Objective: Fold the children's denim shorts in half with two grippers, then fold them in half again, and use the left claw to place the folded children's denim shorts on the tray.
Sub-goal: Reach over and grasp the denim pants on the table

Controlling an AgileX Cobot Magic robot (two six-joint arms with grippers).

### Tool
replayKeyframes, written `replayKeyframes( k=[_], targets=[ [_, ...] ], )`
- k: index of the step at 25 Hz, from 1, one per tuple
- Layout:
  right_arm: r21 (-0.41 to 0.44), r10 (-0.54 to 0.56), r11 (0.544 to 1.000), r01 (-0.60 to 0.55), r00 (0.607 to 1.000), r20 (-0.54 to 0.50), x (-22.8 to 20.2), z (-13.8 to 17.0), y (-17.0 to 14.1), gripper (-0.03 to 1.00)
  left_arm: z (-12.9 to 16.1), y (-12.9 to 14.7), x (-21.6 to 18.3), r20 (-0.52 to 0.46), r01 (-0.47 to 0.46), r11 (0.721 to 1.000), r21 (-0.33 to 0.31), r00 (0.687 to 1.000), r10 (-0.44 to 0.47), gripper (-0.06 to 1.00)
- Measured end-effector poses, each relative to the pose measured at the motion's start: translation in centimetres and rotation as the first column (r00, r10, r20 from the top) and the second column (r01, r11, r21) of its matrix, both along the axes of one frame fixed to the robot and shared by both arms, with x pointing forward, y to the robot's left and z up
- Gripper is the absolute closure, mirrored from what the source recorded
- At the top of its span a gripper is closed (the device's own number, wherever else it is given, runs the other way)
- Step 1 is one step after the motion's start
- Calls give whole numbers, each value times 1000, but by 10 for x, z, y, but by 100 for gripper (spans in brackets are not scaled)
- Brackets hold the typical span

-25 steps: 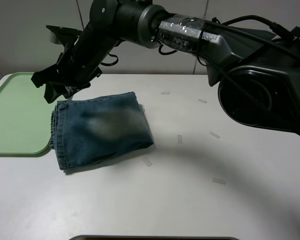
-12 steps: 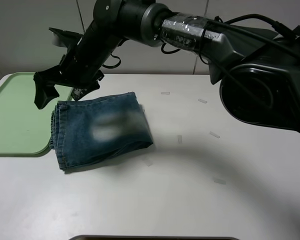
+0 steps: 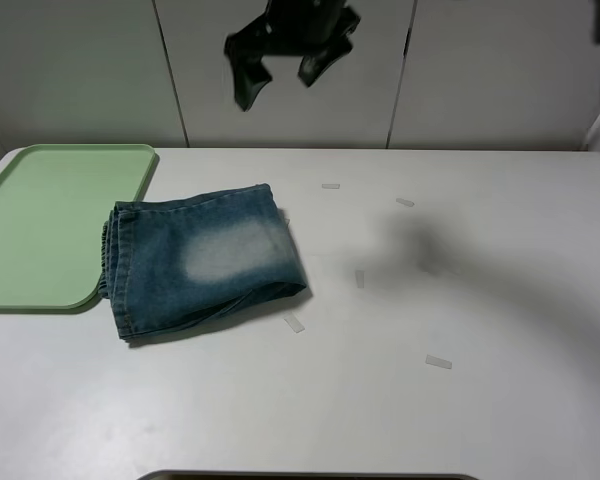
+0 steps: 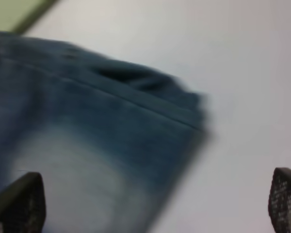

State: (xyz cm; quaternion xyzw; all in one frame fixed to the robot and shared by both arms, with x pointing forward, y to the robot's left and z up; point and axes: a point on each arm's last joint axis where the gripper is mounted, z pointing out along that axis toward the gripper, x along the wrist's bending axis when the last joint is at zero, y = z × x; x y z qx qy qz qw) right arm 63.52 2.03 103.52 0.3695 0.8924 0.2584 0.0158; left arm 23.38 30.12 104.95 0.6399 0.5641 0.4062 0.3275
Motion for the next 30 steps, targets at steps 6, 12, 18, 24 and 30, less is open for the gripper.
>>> replayKeyframes(
  k=[6, 12, 18, 24, 30],
  targets=[
    [-23, -236, 970, 242, 959, 155, -11, 100, -85, 27, 0, 0, 0, 0, 0, 1000, 0, 1000, 0, -3],
    [-36, -339, 936, 350, 925, 171, -44, 131, -144, 27, 0, 0, 0, 0, -3, 1000, 5, 1000, 3, -3],
    [-29, -434, 893, 449, 877, 207, -104, 137, -207, 27, 0, 0, 0, 0, -3, 1000, 5, 1000, 3, -3],
    [76, -505, 859, 507, 811, 297, -181, 137, -253, 27, 0, 0, 0, 0, -3, 1000, 5, 1000, 3, -3],
    [193, -621, 777, 600, 678, 393, -261, 133, -297, 27, 0, 0, 0, 0, -3, 1000, 5, 1000, 3, -3]
  ],
)
